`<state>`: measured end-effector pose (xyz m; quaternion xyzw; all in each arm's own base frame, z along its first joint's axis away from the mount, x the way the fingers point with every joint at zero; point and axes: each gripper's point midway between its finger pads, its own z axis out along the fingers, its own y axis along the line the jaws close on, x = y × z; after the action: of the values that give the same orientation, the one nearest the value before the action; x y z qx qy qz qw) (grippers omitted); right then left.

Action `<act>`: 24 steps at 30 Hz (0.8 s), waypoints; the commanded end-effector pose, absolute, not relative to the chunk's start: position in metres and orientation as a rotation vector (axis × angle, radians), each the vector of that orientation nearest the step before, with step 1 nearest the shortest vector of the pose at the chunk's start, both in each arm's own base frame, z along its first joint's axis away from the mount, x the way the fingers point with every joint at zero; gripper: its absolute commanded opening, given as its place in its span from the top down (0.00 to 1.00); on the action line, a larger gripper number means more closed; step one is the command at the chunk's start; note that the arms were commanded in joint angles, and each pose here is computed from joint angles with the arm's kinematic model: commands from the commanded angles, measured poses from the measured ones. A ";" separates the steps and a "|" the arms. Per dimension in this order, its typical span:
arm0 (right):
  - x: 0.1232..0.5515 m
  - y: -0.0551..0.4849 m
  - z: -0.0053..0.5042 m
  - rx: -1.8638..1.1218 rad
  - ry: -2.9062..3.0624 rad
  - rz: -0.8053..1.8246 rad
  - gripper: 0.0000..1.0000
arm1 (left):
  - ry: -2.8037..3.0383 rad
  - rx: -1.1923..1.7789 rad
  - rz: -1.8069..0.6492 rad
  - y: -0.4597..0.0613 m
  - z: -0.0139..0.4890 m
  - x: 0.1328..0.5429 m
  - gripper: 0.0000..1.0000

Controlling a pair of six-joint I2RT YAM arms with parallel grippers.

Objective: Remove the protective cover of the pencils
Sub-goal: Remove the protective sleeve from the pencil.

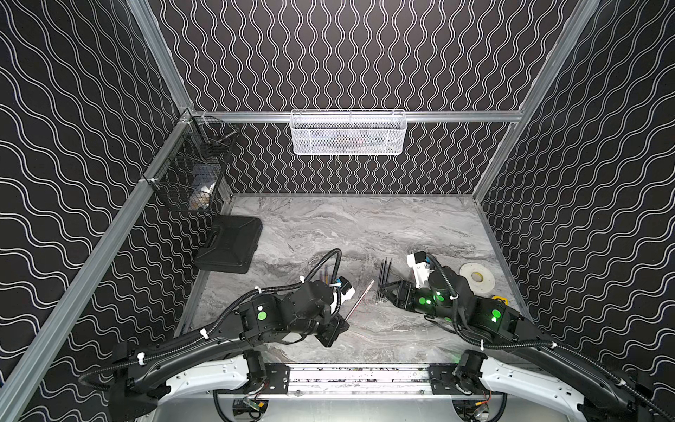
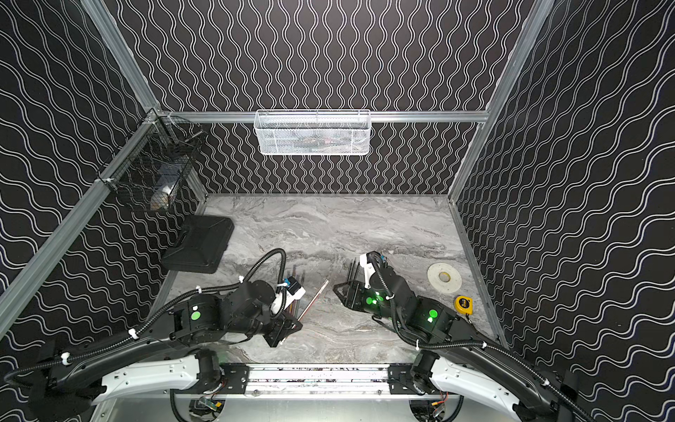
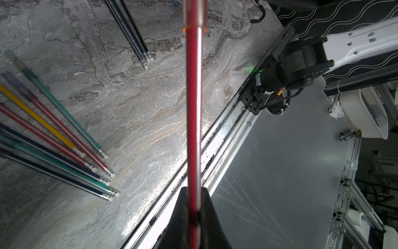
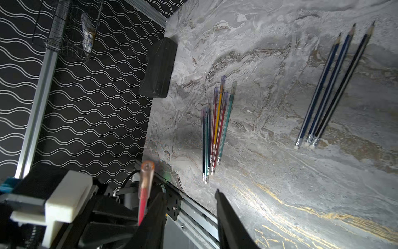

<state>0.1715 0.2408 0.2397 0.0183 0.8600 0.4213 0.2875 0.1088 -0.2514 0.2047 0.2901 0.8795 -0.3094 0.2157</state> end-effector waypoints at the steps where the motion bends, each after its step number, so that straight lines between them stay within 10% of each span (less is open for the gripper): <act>1: 0.167 0.252 0.253 -0.029 2.236 1.216 0.62 | 2.379 0.888 -0.929 -0.252 0.210 0.098 1.00; 24: 0.169 0.301 0.265 -0.059 2.226 1.460 0.80 | 2.418 0.903 -0.899 -0.254 0.202 0.099 1.00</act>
<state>0.1679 0.2948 0.2487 -0.0270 0.8324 0.5018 0.2334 0.0972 -0.2535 0.1984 0.3194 0.8708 -0.3206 0.1922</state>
